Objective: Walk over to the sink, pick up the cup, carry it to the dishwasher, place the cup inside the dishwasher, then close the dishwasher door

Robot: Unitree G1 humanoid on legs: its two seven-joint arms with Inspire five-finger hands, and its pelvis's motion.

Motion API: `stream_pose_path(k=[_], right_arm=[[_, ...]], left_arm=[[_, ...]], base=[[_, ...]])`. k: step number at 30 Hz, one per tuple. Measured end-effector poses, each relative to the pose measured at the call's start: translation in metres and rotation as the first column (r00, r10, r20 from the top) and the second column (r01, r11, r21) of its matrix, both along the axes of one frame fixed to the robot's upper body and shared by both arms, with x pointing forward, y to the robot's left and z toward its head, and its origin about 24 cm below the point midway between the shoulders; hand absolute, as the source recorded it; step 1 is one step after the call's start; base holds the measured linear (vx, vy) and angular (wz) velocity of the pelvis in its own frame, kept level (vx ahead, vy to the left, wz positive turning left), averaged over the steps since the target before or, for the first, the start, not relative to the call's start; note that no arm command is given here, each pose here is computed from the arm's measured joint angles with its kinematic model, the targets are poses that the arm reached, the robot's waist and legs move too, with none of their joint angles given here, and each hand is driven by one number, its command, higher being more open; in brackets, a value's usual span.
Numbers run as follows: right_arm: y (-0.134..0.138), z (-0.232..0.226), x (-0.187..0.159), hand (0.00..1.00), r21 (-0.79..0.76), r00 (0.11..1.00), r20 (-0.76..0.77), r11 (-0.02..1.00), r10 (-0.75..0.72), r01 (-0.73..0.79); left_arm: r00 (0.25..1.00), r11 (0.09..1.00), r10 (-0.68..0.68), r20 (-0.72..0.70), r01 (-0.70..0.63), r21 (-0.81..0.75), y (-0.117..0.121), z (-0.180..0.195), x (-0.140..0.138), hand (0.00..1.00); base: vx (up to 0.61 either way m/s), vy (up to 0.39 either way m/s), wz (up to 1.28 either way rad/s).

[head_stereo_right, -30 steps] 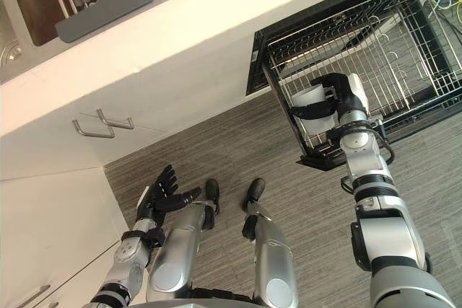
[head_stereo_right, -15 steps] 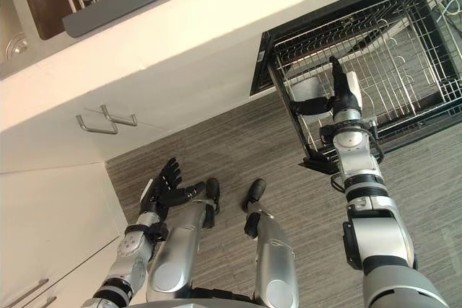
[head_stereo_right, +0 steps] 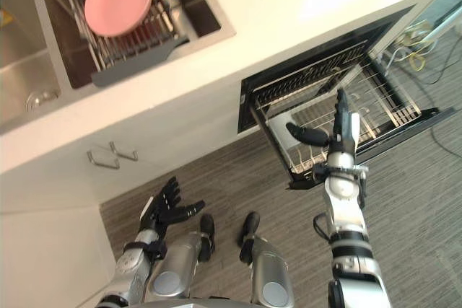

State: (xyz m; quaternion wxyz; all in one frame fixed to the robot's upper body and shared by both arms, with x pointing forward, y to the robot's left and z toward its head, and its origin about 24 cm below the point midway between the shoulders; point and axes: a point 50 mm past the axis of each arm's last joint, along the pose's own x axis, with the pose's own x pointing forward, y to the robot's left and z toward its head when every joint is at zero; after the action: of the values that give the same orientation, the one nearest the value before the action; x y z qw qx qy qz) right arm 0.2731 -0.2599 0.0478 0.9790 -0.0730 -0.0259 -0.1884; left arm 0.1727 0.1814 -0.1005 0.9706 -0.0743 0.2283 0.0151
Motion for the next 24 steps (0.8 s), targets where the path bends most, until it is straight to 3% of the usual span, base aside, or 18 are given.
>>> stream_pose_path(k=[7, 10, 15, 24], right_arm=[[0.026, -0.039, -0.061, 1.0, 0.093, 0.998, -0.03, 0.994, 0.053, -0.05], [0.041, -0.043, -0.07, 1.0, 0.099, 0.996, -0.017, 0.991, 0.092, -0.09], [0.067, -0.037, -0.077, 1.0, 0.066, 0.984, 0.056, 0.983, 0.166, -0.17], [0.073, -0.036, -0.082, 1.0, 0.032, 0.976, 0.059, 0.977, 0.208, -0.21]], left_arm=[[0.986, 0.998, -0.032, -0.166, 0.042, 0.055, 0.002, -0.024, -0.053, 1.0], [0.978, 0.997, -0.038, -0.206, 0.052, 0.062, 0.001, -0.029, -0.064, 1.0], [0.974, 0.995, -0.032, -0.225, 0.051, 0.081, 0.0, -0.031, -0.067, 1.0], [0.975, 0.995, -0.013, -0.224, 0.034, 0.089, 0.001, -0.033, -0.073, 1.0]], base=[[0.09, 0.042, -0.04], [0.05, 0.025, -0.01], [0.0, 0.001, -0.01], [-0.03, -0.008, -0.01]])
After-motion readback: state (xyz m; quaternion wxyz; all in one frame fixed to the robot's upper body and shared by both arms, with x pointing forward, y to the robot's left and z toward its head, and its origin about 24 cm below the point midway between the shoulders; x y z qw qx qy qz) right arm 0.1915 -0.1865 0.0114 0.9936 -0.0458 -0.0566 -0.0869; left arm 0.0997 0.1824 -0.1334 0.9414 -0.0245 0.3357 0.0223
